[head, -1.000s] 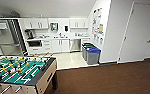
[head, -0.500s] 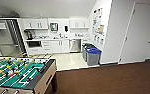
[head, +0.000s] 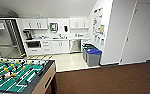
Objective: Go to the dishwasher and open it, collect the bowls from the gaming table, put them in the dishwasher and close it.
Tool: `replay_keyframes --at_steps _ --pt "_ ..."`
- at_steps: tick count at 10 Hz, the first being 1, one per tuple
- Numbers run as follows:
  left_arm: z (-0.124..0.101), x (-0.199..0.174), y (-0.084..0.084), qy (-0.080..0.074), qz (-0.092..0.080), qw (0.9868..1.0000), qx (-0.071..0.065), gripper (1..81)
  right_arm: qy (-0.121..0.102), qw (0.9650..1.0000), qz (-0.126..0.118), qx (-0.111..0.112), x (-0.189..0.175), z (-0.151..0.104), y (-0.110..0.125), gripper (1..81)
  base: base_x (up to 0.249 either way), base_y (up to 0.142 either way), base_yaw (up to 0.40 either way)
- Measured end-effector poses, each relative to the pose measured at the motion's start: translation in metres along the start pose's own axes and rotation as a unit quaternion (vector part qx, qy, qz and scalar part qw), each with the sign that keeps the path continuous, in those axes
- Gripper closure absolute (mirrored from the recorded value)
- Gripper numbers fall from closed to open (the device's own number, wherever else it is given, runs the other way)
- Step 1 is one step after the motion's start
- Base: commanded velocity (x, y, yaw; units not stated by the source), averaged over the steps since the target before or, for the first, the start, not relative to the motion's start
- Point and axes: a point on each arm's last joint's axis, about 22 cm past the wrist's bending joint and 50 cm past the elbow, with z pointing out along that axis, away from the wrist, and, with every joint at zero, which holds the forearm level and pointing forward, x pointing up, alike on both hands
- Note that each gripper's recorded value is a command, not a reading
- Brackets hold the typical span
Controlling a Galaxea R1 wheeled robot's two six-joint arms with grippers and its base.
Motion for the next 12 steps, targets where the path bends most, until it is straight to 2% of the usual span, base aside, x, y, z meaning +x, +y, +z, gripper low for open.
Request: replay_keyframes --at_steps 5,12 --pt "0.0035 0.0009 0.0074 0.002 0.000 1.0000 -0.005 1.0 0.000 1.0000 0.000 0.000 -0.0013 -0.0001 -0.0002 1.0 0.122 0.000 0.000" --pt "0.0035 0.0017 0.0073 0.003 0.000 1.0000 -0.005 1.0 0.001 1.0000 -0.001 0.000 0.0013 0.0002 0.0003 1.0 0.135 0.000 0.000"
